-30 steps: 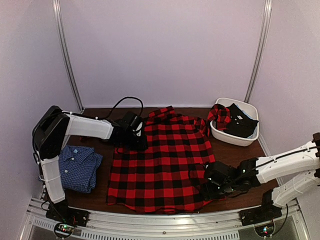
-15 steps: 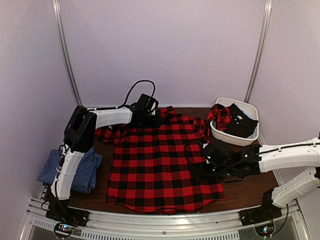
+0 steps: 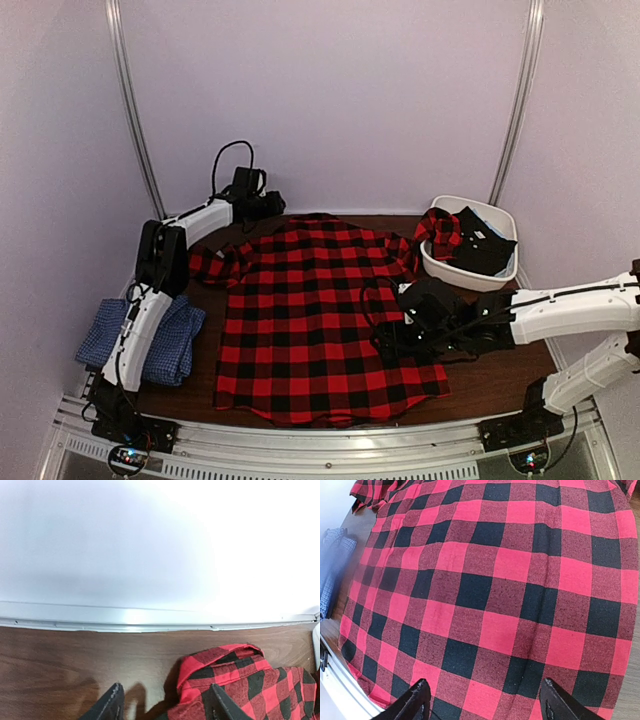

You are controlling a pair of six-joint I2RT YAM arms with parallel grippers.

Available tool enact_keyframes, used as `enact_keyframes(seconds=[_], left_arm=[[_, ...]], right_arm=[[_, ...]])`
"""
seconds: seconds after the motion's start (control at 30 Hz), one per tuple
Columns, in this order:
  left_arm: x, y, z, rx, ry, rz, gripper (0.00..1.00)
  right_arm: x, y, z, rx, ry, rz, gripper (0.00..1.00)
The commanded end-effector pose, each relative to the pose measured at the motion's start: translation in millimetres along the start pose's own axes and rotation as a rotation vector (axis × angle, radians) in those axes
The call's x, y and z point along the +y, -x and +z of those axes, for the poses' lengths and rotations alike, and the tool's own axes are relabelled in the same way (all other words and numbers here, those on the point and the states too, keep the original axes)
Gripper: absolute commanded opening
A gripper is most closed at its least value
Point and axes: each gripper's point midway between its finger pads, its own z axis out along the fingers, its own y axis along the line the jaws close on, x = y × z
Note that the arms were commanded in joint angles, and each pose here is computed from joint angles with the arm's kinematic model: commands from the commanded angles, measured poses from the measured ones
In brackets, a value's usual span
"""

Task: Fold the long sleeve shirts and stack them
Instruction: Pick up the sleeve from the corner of the board.

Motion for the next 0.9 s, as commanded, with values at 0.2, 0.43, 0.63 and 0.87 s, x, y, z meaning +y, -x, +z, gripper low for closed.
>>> enact_keyframes(seconds=[0.2, 0.43, 0.63, 0.87], left_arm=[[-45.3, 42.4, -65.3, -0.040, -0.077, 0.048, 0.60], [-1.2, 34.8, -141.9, -0.012, 0.129, 0.017, 0.59], [74.1, 11.0, -208.1, 0.013, 0.317, -0.057, 0.60], [167.2, -21.3, -264.9, 0.041, 0.470, -0.219, 0.60]], right_arm=[[11.5, 15.2, 7.9, -0.032, 0.016, -0.019, 0.76], [7.8, 32.1, 9.2, -0.077, 0.020, -0.012, 0.76], [6.5, 47.1, 9.4, -0.103, 0.028, -0.029, 0.76], [10.7, 58.0, 11.9, -0.111, 0.052, -0.050, 0.76]])
